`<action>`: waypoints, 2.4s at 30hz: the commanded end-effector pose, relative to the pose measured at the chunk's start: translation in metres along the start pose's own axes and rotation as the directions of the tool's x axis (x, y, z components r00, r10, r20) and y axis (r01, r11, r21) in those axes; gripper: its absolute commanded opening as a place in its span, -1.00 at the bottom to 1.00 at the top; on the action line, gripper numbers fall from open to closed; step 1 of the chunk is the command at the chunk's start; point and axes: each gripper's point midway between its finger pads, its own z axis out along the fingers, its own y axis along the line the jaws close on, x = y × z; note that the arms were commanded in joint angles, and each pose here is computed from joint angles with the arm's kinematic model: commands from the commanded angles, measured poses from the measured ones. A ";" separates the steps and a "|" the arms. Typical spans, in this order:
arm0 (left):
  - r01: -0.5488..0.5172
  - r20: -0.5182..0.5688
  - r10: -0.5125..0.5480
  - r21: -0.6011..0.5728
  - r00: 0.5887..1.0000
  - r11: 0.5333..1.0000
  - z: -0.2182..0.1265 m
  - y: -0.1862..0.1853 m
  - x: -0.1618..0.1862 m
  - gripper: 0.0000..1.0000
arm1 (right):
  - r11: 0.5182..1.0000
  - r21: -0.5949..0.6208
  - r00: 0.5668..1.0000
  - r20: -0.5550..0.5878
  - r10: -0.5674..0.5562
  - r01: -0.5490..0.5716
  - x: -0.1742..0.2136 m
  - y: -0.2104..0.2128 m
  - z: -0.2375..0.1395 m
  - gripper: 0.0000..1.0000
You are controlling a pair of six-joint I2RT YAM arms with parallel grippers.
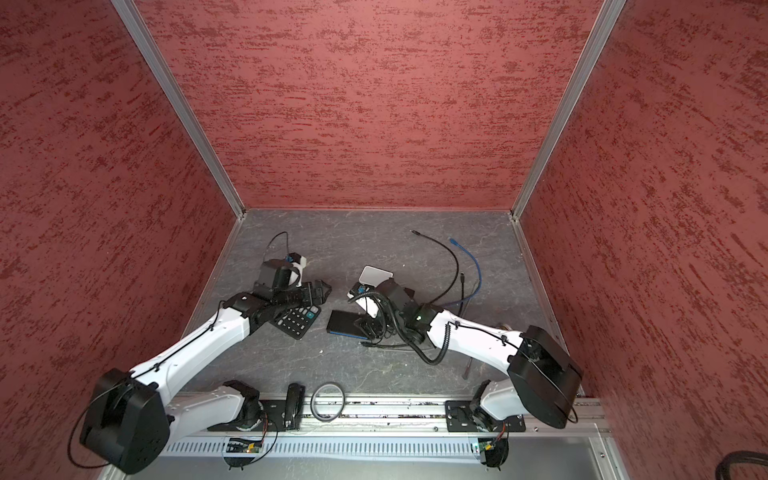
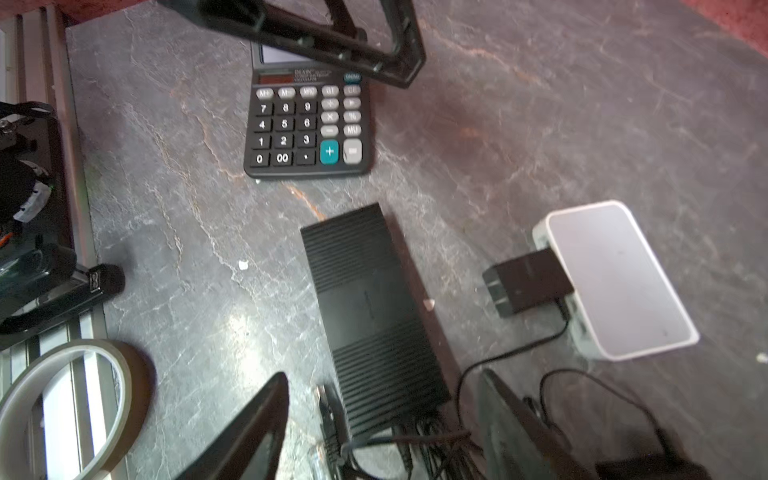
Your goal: Insert the plug into the switch port
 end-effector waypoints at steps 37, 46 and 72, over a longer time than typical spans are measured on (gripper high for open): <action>-0.780 -0.384 0.788 0.224 0.480 0.585 0.045 -0.052 0.106 0.89 | 0.998 -0.055 0.997 0.078 -0.030 0.034 0.041 0.038 0.010 0.09; -0.776 -0.458 0.776 0.249 0.433 0.580 0.058 -0.049 0.126 0.89 | 0.999 -0.036 0.998 0.064 -0.012 0.014 0.044 0.032 0.015 0.10; -0.490 -0.610 0.386 -0.004 0.692 0.872 0.077 -0.008 0.114 0.82 | 0.988 -0.101 0.993 0.000 -0.115 0.114 0.056 0.025 0.013 -0.12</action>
